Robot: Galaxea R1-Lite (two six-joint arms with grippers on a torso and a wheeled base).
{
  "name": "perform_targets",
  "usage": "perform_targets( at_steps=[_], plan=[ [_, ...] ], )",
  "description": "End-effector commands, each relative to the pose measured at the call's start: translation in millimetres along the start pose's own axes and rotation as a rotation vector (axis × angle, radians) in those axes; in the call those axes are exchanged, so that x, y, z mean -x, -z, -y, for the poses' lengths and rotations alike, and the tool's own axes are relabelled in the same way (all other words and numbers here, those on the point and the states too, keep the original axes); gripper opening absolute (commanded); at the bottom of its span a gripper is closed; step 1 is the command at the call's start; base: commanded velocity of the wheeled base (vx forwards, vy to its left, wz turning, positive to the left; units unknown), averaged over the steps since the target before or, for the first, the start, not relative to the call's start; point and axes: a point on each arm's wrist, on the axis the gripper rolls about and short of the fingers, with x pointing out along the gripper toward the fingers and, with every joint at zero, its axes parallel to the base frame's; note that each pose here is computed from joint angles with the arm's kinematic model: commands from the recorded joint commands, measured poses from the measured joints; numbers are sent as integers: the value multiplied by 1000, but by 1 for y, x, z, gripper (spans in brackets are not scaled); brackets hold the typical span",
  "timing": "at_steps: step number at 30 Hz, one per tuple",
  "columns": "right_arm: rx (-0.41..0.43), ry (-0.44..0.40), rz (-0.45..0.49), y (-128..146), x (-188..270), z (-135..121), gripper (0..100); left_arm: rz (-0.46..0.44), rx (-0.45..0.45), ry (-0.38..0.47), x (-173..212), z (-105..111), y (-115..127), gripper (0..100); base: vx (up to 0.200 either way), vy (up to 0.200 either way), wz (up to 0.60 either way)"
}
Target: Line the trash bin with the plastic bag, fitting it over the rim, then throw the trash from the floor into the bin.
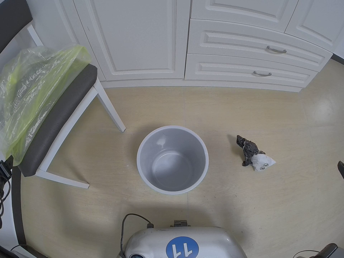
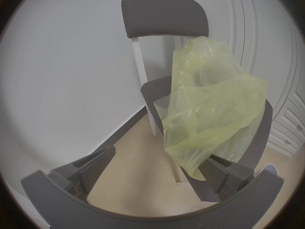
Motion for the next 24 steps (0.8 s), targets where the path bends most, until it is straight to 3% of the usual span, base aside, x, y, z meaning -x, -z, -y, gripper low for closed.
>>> perform_targets(
  at_steps=[1, 11, 12, 24],
  plan=[
    [-1, 0, 3, -1, 0, 0, 100, -11, 3, -4, -4, -1, 1, 100, 0, 0, 0],
    [1, 0, 15, -3, 1, 0, 100, 42, -6, -28, -13, -6, -15, 100, 0, 0, 0],
    [1, -1, 12, -2, 1, 0, 100, 41, -10, -37, -12, -7, -14, 0, 0, 0, 0],
    [-9, -6, -17, -2, -7, 1, 100, 70, -36, -15, -3, -2, -17, 0, 0, 0, 0]
  ],
)
